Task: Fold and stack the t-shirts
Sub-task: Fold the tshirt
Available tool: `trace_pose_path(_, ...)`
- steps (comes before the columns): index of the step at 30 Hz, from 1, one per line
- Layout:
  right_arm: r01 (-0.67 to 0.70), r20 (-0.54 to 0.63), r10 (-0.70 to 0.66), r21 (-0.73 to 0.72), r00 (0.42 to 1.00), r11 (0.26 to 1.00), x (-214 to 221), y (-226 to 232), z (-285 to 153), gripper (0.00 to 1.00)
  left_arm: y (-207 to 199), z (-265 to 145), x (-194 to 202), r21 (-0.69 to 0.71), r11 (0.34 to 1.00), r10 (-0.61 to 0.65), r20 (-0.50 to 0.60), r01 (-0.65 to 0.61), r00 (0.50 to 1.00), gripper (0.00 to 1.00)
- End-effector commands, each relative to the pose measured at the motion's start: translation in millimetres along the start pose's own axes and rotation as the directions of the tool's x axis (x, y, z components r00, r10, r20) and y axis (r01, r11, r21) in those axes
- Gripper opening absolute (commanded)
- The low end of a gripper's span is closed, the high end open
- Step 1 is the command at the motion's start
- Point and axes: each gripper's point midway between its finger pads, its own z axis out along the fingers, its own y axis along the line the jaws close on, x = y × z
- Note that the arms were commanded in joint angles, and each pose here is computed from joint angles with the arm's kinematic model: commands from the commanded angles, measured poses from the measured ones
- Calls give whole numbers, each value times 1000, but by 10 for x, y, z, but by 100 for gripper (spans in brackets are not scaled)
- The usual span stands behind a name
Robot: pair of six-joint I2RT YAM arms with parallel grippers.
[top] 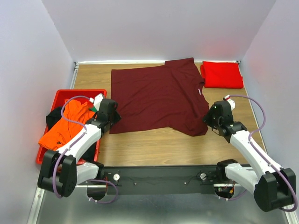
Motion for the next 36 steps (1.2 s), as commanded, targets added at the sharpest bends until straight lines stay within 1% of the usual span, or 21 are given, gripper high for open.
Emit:
trace_pose_path(1,-49,-8,50,62,999,997,167,-203,20,46,236,-20,176,-90,995,-45,10,46,999,45)
trace_pose_path(2,-60,-17,62,74,998,995,210,-239,22,45,266,-17,206,-98,994,-47,6,48,999,45)
trace_pose_path(3,-69,-29,71,69,997,995,258,-239,22,42,316,-7,253,-110,993,-46,-2,46,999,45)
trace_pose_path(6,-94,-55,99,78,994,992,368,-280,39,41,333,4,280,-115,992,-48,-7,47,999,45)
trace_pose_path(11,-120,-99,131,113,986,986,524,-345,98,39,245,-4,218,-85,995,-45,4,45,999,43)
trace_pose_path(12,-122,-105,135,120,985,985,547,-357,106,37,212,-11,200,-74,996,-46,5,47,999,43)
trace_pose_path(15,-143,-122,159,129,980,981,635,-390,109,37,177,-16,182,-61,997,-42,5,42,999,44)
trace_pose_path(18,-186,-106,198,109,975,976,662,-394,60,37,138,-22,168,-45,998,-37,4,37,999,43)
trace_pose_path(25,-230,-122,243,113,962,967,812,-468,9,38,46,-13,142,-11,1000,-26,-1,26,1000,43)
trace_pose_path(32,-218,-107,239,178,965,960,758,-526,84,38,-5,17,155,6,1000,-15,-16,15,1000,43)
trace_pose_path(36,-208,-113,232,186,966,960,770,-535,100,37,-18,16,149,11,1000,-13,-15,13,1000,44)
